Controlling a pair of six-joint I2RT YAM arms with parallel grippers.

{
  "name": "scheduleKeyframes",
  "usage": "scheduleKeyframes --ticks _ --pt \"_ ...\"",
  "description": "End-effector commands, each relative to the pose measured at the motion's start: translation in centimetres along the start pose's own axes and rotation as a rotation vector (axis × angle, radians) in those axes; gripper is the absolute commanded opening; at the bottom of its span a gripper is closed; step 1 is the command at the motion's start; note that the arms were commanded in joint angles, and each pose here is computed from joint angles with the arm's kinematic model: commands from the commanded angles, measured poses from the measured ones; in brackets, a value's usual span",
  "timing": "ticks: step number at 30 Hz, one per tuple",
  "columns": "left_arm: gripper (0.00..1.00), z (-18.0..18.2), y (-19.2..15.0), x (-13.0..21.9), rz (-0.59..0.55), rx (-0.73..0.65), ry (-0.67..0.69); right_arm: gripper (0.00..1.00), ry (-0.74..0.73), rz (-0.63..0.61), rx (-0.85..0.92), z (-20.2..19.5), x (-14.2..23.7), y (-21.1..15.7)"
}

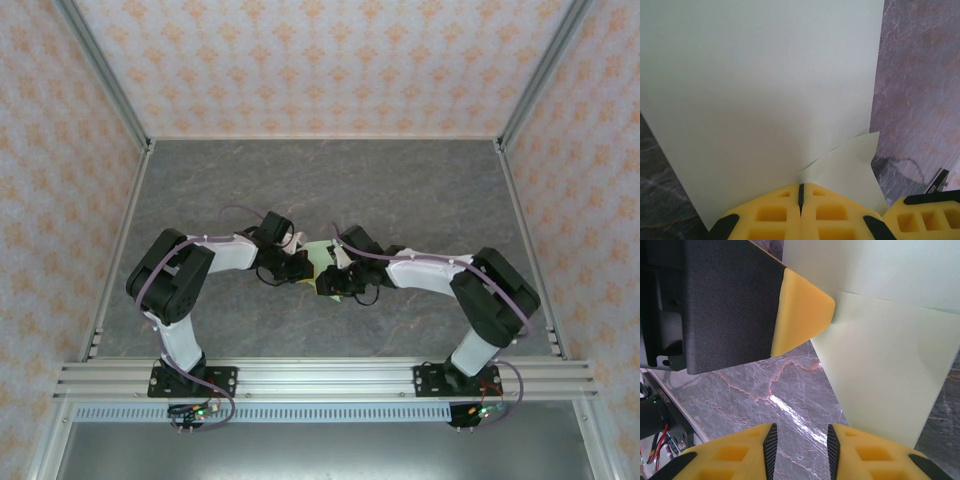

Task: Fold a paper plane with a square sheet of paper (fold left side to right side)
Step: Third fold the triangle at the center of the table.

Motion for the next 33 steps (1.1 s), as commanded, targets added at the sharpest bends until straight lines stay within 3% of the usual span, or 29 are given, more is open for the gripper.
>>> scheduleKeyframes --ticks 1,33 --pt "0.05 3.1 -2.2 -1.3 0.068 0.048 0.159 0.36 -0.003 0.030 -0.030 -0.9 -0.8 -0.5" --pt "0.04 3.4 -2.2 -1.6 0.073 0.052 0.167 0.35 -0.080 0.045 -0.044 -2.7 -1.2 -1.9"
Point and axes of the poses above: each hand's point on the last joint's axis, 136 mm out from that joint toward the fingers, its own x axis back along the fingers, its own z axis along the line the jaws close on, y = z × x, the point moved 8 cm from there along x, back along the fingers, and after that the axes turned 6 degrees about -x, right-handed, at the moved point
